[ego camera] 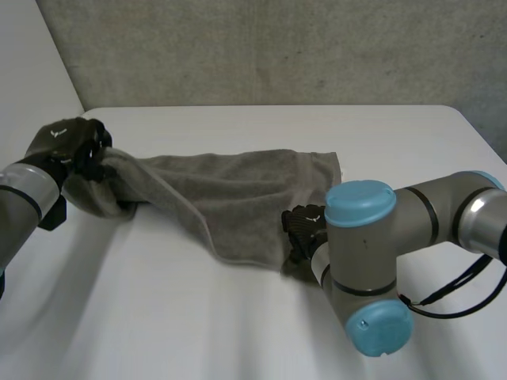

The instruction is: Fold the towel.

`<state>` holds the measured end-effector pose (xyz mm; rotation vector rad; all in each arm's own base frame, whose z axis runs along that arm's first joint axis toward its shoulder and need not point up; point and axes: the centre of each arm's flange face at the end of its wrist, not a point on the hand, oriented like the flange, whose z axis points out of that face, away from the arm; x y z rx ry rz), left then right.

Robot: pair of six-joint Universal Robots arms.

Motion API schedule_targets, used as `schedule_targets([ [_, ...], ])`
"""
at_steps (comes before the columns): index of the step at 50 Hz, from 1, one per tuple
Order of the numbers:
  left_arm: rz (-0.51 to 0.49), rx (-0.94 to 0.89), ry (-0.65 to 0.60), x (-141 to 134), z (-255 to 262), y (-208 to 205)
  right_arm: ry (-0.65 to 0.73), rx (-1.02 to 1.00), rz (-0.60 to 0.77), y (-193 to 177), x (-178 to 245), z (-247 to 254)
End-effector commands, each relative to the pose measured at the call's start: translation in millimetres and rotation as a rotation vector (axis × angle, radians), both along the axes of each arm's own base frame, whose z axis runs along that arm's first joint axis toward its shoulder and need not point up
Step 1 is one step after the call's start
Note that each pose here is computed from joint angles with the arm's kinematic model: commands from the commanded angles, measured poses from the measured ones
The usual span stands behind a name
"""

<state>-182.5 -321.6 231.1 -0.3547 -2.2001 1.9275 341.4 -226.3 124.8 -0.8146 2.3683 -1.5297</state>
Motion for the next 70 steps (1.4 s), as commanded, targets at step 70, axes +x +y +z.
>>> schedule_targets([
  [70,0.019,0.044,0.002,7,-16,4,0.152,-0.284,0.082,-31,-5,-10],
])
